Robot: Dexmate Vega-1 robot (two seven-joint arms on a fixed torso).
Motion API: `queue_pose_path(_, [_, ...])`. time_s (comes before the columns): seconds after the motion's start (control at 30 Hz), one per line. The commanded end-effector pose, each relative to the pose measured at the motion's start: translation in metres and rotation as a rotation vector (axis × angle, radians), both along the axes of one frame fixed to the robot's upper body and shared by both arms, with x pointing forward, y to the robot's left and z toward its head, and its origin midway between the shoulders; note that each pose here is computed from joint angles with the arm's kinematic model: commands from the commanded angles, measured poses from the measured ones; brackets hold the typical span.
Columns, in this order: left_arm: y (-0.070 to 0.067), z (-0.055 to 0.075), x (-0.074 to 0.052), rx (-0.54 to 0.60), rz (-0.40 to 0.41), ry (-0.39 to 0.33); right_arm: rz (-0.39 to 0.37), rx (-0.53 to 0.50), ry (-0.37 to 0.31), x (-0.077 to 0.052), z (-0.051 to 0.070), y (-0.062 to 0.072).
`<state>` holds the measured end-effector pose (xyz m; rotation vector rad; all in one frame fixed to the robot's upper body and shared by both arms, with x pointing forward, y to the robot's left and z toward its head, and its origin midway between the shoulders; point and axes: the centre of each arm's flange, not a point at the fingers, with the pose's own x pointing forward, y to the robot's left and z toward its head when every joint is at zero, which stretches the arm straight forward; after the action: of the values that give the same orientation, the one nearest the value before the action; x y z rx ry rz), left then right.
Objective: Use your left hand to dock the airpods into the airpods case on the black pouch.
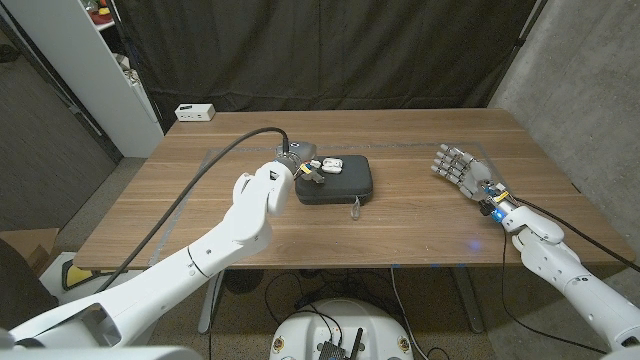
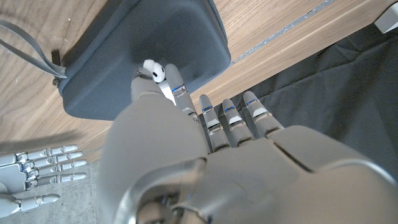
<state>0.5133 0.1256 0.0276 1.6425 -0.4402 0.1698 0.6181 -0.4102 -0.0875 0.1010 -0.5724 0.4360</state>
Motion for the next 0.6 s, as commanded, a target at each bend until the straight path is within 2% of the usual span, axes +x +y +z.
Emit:
queue_pose_path(0.03, [0.001,-0.014,-0.008,-0.144,0.017,-0.055,0.001,-0.009,0.01,0.003,0.002,-0.002])
queue_pose_path(0.4, [0.003,-0.04,-0.014,-0.332,0.07,-0.111,0.013,-0.034,0.027,0.006,0.007,-0.001])
queue_pose_path(0.6, [0.005,-0.048,-0.023,-0.405,0.098,-0.122,0.033,-0.052,0.042,0.009,0.01,0.003])
